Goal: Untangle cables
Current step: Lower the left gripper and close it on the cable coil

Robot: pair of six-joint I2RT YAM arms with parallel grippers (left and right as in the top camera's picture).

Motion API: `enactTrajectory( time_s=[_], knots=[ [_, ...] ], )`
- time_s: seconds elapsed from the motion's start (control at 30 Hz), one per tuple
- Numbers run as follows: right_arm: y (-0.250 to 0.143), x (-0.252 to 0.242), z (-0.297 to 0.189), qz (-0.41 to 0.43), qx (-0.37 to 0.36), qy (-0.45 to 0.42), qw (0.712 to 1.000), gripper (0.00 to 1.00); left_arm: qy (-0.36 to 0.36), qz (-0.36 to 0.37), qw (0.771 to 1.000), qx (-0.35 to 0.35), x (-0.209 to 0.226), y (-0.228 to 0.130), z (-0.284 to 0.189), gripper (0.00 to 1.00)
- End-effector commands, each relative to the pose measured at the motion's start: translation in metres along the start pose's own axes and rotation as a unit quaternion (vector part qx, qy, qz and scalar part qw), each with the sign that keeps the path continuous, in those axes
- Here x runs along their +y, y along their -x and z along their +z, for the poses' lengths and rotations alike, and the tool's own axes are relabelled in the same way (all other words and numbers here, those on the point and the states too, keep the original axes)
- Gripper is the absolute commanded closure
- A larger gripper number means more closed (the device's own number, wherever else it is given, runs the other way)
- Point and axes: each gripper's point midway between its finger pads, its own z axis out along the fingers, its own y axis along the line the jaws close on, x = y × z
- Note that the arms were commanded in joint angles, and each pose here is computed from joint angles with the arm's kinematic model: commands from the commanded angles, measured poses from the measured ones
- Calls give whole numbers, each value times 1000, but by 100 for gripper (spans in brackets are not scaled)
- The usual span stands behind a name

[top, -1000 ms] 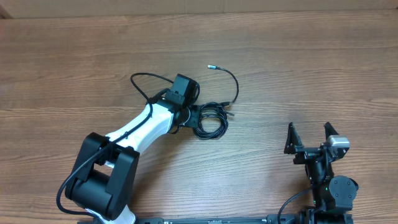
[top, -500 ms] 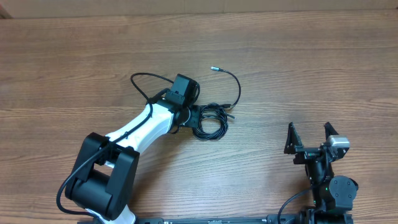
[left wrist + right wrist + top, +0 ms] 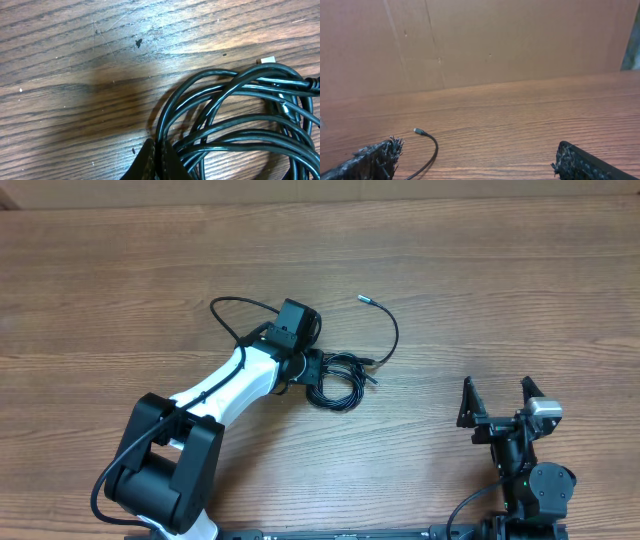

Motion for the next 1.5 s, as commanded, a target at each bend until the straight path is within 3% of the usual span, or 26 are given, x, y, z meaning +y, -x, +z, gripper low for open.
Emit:
enactTrajectory(
  time_s=[0.0,0.83,0.9,0.97,1.0,1.13,1.23,1.47],
  knots=[
    [-2,-3,0,-1,-2,-6,1000,0,4,2,1000,-1,-1,3,2,96],
    [-2,-3,0,-1,-2,-6,1000,0,-11,19,1000,-6,-7,6,2,95],
    [-2,-3,0,-1,-2,-6,1000,0,-34,20,999,0,-15,4,2,87],
    [-2,-3,0,-1,-2,-6,1000,0,-61,20,998,6,-24,1,1,65],
    [-2,-3,0,-1,-2,-6,1000,0,-75,21,997,8,-29,1,0,41],
    [-2,-3,0,-1,-2,-6,1000,0,-75,20,997,12,-29,-1,0,9],
    [-2,-3,0,-1,-2,-6,1000,0,-75,20,997,12,-29,-1,0,2],
    [-2,-3,0,-1,-2,-6,1000,0,-75,15,997,13,-29,-1,0,9]
  ],
)
